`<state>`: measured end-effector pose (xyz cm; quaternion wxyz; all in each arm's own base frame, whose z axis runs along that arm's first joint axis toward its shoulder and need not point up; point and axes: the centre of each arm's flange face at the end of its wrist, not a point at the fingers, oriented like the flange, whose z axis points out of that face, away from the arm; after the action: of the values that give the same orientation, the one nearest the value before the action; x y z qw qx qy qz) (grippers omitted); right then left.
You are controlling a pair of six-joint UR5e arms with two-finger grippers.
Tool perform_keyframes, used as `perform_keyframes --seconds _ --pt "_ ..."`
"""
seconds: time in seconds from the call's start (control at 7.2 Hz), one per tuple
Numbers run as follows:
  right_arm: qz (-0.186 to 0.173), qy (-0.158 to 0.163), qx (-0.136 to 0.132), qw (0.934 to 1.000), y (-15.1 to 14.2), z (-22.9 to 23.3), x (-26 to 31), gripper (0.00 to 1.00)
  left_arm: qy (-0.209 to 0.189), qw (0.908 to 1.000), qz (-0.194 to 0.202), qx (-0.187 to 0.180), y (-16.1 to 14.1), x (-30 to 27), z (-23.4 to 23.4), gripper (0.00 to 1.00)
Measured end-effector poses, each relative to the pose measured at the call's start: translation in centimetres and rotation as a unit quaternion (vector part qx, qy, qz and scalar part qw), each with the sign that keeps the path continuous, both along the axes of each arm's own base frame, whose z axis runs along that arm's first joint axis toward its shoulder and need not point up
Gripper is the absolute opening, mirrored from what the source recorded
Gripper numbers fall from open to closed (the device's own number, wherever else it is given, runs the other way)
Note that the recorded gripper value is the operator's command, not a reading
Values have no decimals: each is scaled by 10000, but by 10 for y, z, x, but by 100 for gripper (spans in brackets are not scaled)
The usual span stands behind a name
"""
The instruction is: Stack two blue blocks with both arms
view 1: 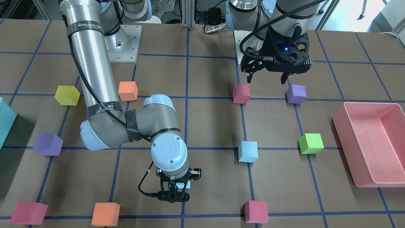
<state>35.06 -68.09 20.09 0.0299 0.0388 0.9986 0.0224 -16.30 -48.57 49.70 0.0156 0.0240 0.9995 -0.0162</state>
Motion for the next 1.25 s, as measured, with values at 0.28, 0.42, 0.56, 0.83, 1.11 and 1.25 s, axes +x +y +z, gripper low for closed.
perform_keyframes --seconds 0.28,0.42,0.56,0.83,1.11,1.25 --pt "-2 -14 -46 10000 -1 -1 0 91 10 10000 8 60 -6 0 -7 100" --pt "-9 -20 -67 10000 -1 0 0 91 17 9999 7 103 -15 1 -18 100" --pt "-15 -25 -83 10000 -1 2 0 92 24 10000 -24 93 -33 1 -39 100" --pt "-11 -33 -108 9999 -1 8 -1 94 -1 9999 -94 54 -78 0 -105 100" --pt "-59 -63 -170 9998 -2 27 -10 96 -60 9997 -170 190 -120 1 -183 100" --pt "-121 -92 -180 9997 -3 45 -22 99 -111 9993 -233 272 -134 6 -216 100"
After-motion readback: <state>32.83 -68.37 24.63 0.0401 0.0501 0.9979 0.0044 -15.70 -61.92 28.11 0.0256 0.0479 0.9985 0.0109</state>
